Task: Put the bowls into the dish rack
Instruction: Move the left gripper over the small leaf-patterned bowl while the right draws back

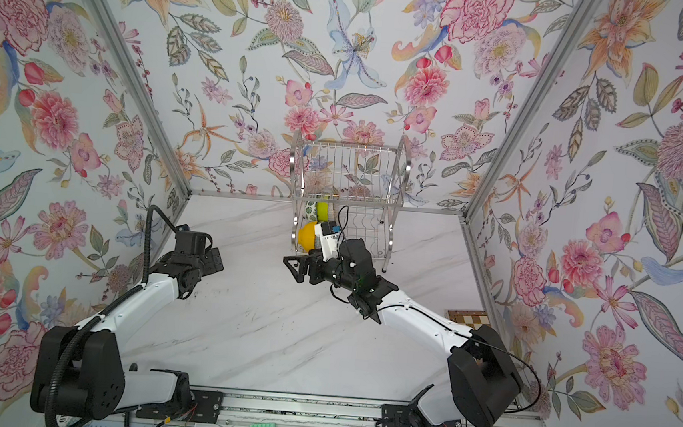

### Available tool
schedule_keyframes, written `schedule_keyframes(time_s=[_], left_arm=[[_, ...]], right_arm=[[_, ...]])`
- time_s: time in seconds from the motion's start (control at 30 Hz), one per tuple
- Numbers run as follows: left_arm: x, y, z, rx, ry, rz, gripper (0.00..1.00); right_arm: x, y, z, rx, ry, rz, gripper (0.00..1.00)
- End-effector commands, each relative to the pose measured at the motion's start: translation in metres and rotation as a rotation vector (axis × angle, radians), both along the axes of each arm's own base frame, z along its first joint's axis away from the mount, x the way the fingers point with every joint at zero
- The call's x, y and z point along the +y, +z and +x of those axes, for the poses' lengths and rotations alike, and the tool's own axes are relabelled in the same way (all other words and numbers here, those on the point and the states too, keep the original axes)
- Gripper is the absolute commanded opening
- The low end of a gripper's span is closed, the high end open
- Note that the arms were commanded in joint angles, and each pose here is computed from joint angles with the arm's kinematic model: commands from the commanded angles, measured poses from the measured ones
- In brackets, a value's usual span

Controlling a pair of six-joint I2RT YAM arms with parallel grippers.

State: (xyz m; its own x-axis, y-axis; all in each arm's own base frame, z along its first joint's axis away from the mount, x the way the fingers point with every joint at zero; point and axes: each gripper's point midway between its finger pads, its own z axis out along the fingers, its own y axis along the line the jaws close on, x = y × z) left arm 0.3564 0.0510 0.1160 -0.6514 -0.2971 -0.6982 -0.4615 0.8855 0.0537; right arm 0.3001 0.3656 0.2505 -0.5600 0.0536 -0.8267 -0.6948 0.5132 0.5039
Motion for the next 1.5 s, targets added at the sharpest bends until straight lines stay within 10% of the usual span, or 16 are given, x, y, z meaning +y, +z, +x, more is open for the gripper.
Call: schedule_keyframes(time_s=[0.0,0.47,0.97,1.47], left_arm=[[0.017,-0.008,0.012,0.024,0.059,0.008,0.99],[0.067,-0.072,0.042,0.198,0.130,-0.046,0.61],[0.039,-0.046,0.047,0.098,0.052,-0.202,0.07],[-0.143,0.034,0.000,-0.126,-0.336,-0.290,0.00]], right_arm=[[0.009,-0.014,0.002,-0.017,-0.029,-0.102,0.99],[0.005,-0.035,-0.011,-0.013,-0.049,-0.164,0.99],[-0.008,-0.038,-0.006,0.003,-0.074,-0.149,0.99],[-0.115,-0.023,0.015,-0.015,-0.348,-0.239,0.99]])
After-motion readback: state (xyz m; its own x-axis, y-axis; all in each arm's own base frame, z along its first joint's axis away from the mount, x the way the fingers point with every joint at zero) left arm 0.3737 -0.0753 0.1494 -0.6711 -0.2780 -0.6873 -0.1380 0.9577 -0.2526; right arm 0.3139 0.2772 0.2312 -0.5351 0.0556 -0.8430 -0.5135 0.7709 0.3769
